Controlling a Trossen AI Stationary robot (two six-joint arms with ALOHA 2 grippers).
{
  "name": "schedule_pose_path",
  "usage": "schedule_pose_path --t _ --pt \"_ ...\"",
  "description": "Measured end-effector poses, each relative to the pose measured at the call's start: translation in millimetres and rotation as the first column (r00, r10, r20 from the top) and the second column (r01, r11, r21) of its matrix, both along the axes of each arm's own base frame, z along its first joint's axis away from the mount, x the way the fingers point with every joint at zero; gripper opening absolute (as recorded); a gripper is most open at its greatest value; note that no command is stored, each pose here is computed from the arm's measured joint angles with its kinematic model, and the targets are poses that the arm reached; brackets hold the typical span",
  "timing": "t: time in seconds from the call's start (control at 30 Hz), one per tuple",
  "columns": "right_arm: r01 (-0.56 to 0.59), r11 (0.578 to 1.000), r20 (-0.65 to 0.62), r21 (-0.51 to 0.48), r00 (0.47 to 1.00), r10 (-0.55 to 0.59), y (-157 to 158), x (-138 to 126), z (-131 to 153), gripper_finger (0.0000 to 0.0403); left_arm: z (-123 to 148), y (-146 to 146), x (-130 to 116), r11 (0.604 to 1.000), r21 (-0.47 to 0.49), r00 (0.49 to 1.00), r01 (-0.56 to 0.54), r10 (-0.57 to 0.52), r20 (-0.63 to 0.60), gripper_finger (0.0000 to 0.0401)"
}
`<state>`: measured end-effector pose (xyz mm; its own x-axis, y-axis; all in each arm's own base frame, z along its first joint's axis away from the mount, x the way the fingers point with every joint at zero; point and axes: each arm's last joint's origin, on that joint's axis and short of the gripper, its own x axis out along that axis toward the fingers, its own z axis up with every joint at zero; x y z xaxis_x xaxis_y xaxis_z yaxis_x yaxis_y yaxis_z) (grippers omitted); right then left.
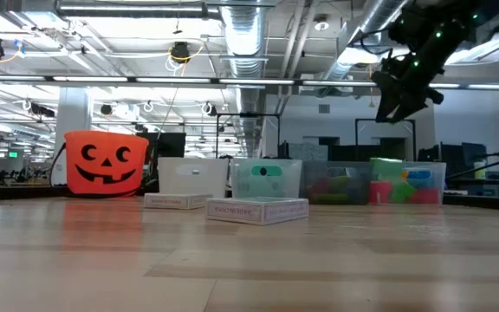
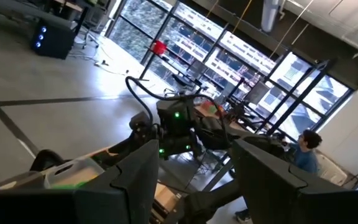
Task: Pick & Place Toys
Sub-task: Put the pink deck of cards into the white bin
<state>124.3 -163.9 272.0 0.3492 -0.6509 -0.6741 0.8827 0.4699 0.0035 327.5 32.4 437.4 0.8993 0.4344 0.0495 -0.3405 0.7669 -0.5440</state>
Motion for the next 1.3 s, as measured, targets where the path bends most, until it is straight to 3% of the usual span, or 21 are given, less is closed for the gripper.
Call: schedule_pose_path --t 0.17,0.3,0.43,0.6,0.8,0.9,1.03,1.17,1.3 --pt "-0.064 0.996 0.053 0.066 0.997 0.061 -4.6 1.6 -4.8 0.0223 -3.2 1.1 0.0 1.0 -0.002 0.999 -0.002 0.002 -0.033 0.0195" --pt "-0.219 0.97 0.159 0.107 0.967 0.201 2.5 8.3 -2.2 0.0221 -8.0 -0.3 0.3 1.0 -0.006 0.996 0.007 -0.007 -0.084 0.0195" --pt "-0.457 0.886 0.31 0.077 0.856 0.415 13.1 20.0 6.0 0.0215 -12.1 -1.3 0.5 0.999 -0.011 0.991 0.038 -0.039 -0.127 0.0195" --pt "-0.696 0.718 0.464 -0.003 0.635 0.618 28.0 38.9 15.8 0.0207 -14.9 -2.7 0.8 0.996 -0.019 0.983 0.091 -0.093 -0.155 0.0195" --pt "-0.774 0.633 0.489 -0.031 0.54 0.685 46.7 55.6 19.6 0.0197 -27.5 -7.8 -0.5 0.985 -0.053 0.944 0.162 -0.17 -0.281 0.0195" --pt "-0.798 0.601 0.49 -0.038 0.509 0.707 54.0 60.6 20.2 0.0192 -33.7 -17.4 0.3 0.977 0.011 0.91 0.211 -0.192 -0.368 0.0195" --pt "-0.823 0.567 0.495 -0.034 0.479 0.725 62.6 65.4 21.8 0.0186 -38.9 -39.4 6.1 0.932 0.118 0.862 0.342 -0.26 -0.435 0.0195" --pt "-0.837 0.544 0.514 -0.053 0.444 0.734 69.8 70.5 34.9 0.0177 -47.5 -63.2 13.1 0.834 0.184 0.786 0.52 -0.383 -0.486 0.02" --pt "-0.849 0.52 0.513 -0.094 0.406 0.756 79.4 75.5 53.6 0.0168 -69.5 -79.6 15.7 0.789 0.175 0.727 0.589 -0.422 -0.541 0.0221"
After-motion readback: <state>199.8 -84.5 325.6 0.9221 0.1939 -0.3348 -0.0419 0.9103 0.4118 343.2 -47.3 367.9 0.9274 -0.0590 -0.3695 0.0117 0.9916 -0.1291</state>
